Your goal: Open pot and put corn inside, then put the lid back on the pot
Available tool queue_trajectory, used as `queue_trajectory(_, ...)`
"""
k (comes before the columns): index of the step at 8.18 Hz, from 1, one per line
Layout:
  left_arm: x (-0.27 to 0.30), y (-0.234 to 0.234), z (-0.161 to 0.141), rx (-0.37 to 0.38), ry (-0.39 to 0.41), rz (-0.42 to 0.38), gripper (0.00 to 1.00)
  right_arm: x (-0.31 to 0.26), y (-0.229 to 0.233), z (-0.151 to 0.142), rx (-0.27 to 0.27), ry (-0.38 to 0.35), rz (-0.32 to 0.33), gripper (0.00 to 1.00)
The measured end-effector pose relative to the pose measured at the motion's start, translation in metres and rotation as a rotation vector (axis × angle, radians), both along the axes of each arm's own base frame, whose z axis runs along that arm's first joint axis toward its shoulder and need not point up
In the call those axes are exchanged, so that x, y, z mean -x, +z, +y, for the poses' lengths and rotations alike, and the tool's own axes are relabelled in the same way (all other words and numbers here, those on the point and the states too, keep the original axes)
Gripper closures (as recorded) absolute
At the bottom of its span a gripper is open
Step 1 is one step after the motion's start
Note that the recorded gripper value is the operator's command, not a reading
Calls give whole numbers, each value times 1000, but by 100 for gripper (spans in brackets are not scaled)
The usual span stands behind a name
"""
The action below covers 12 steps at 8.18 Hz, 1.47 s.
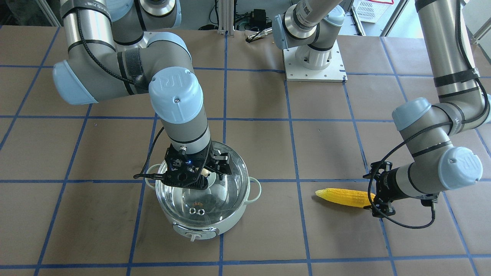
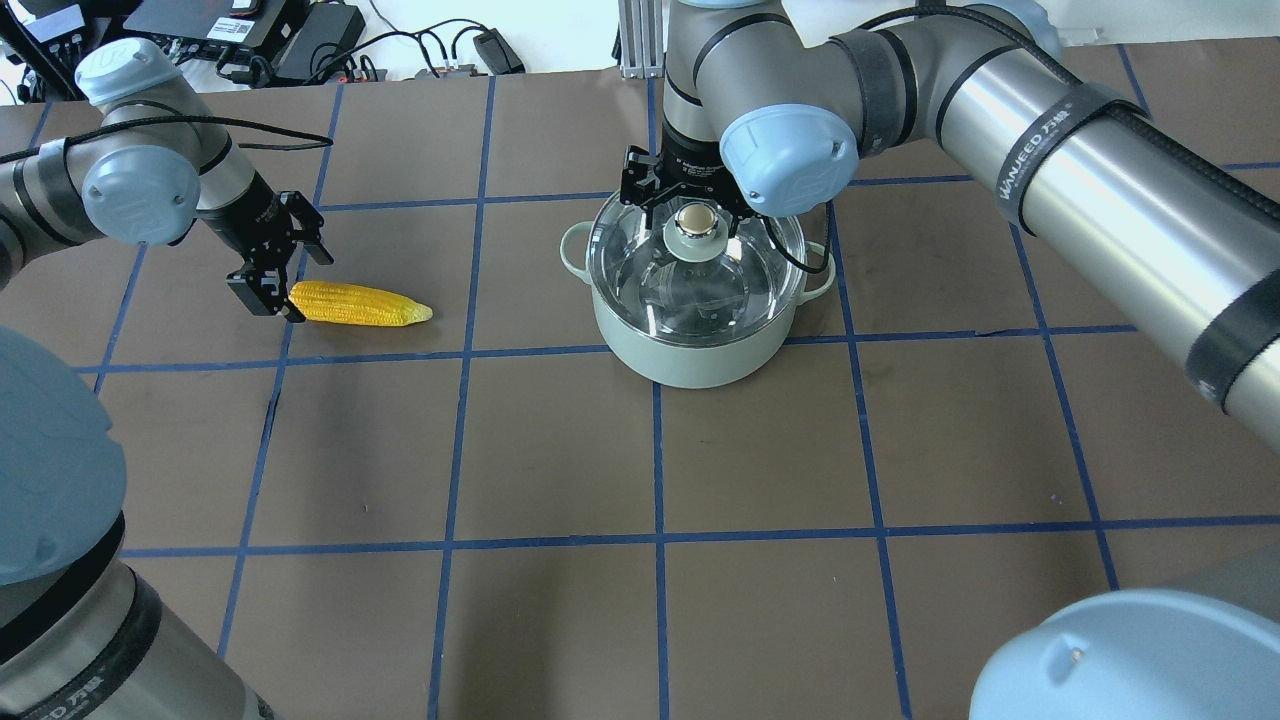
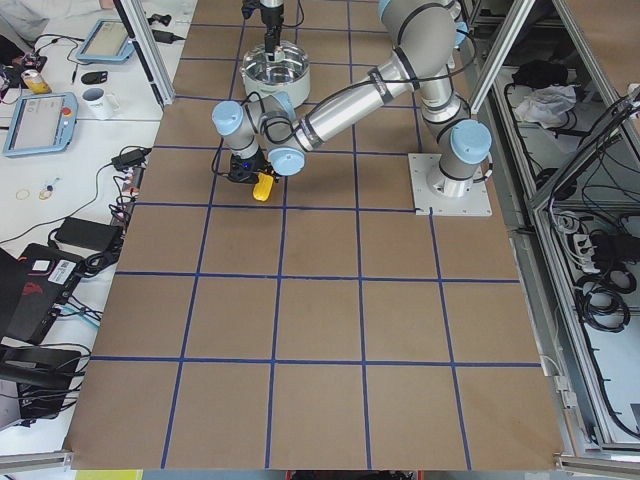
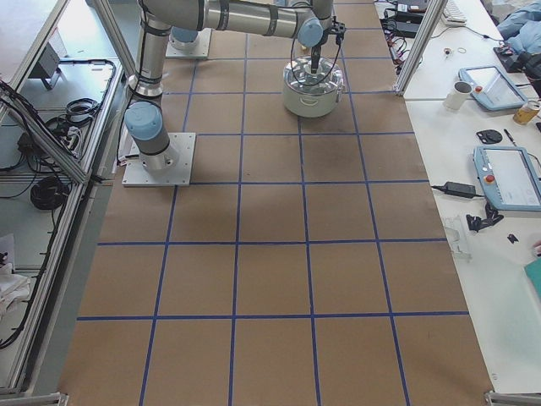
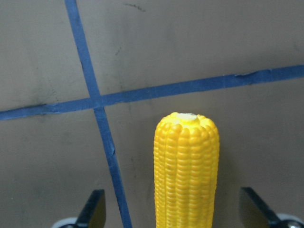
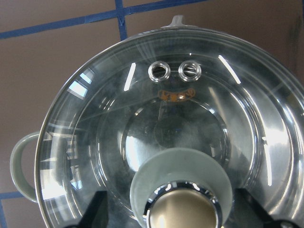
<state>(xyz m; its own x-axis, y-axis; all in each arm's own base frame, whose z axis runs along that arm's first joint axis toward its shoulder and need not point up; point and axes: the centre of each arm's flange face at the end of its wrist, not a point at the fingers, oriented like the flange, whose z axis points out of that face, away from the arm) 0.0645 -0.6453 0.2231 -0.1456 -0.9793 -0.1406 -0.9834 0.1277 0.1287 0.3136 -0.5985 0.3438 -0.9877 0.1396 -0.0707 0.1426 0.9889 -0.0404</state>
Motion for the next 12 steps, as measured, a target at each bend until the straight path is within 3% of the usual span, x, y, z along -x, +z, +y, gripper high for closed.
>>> queue_trajectory(2,-1,-10,-3,-4,54,-5,0,1,-1,-1,3,23,8,57)
queue_trajectory(3,-1,-13,-4,-7,66,-3,0,1,-1,-1,4,29,10,64)
queue_trajectory(7,0,-30,-7,-25,73,6,0,1,6,-2,24,33,3,71)
queue_trajectory(9,0,-35,-7,-29,71,9,99,3,21,0,44,30,0,71)
queue_trajectory(12,1,-37,-8,-29,61,20,100,36,73,13,56,53,7,71)
